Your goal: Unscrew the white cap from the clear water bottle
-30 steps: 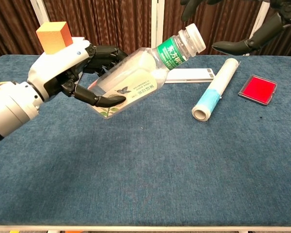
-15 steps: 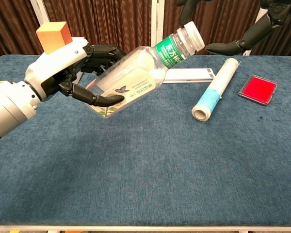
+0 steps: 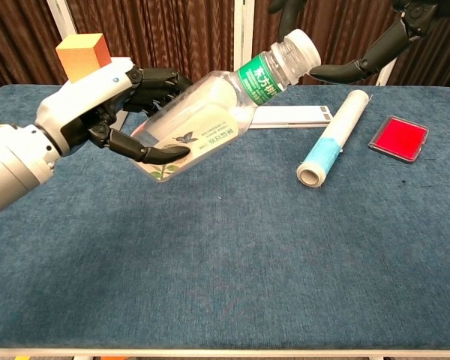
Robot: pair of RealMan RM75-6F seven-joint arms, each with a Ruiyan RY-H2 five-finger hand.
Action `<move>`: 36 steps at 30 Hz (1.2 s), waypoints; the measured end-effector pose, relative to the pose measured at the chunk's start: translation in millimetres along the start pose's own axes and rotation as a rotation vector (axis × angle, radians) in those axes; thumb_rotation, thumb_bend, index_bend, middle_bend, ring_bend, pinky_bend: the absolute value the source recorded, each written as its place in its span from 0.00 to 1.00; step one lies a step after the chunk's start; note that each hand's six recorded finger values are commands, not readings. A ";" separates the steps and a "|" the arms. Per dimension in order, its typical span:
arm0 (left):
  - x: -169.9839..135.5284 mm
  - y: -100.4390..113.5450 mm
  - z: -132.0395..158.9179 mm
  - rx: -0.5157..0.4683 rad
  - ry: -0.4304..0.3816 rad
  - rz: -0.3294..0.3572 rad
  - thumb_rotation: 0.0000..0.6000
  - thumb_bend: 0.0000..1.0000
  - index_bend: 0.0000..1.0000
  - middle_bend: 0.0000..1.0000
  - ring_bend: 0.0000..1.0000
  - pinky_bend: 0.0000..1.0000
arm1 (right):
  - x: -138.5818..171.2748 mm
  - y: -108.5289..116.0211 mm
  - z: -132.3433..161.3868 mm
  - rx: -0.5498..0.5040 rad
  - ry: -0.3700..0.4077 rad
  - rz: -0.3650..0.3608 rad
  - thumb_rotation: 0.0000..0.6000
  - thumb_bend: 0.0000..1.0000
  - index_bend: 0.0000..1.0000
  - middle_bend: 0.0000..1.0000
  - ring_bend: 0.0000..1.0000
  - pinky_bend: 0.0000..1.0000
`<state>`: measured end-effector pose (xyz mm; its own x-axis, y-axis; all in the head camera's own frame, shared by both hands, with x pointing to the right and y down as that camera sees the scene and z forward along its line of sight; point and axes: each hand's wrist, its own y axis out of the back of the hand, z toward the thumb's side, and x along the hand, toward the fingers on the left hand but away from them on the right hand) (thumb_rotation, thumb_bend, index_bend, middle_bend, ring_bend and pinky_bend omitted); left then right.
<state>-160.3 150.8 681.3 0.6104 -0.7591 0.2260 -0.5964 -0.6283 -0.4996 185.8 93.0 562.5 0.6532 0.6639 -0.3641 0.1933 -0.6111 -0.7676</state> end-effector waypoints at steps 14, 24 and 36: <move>-3.6 3.4 -10.3 0.036 0.024 -0.009 1.00 0.39 0.45 0.48 0.40 0.50 | 0.2 7.6 -4.1 0.004 -0.020 -0.025 1.00 0.27 0.48 0.19 0.00 0.00; -15.7 16.9 -62.5 0.404 0.184 -0.111 1.00 0.38 0.44 0.44 0.36 0.39 | 21.4 9.8 -35.7 0.011 -0.125 0.024 1.00 0.27 0.48 0.18 0.00 0.00; -33.3 24.6 -96.4 0.637 0.398 -0.222 1.00 0.22 0.09 0.14 0.06 0.20 | 13.6 -32.9 -54.7 0.058 -0.155 0.199 1.00 0.28 0.48 0.17 0.00 0.00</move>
<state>-245.5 144.3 742.1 0.3758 -0.7066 0.5995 0.0053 -0.6453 -0.7639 228.3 98.6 611.7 0.5533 0.5939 -0.5840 0.0266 -0.7134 -0.7003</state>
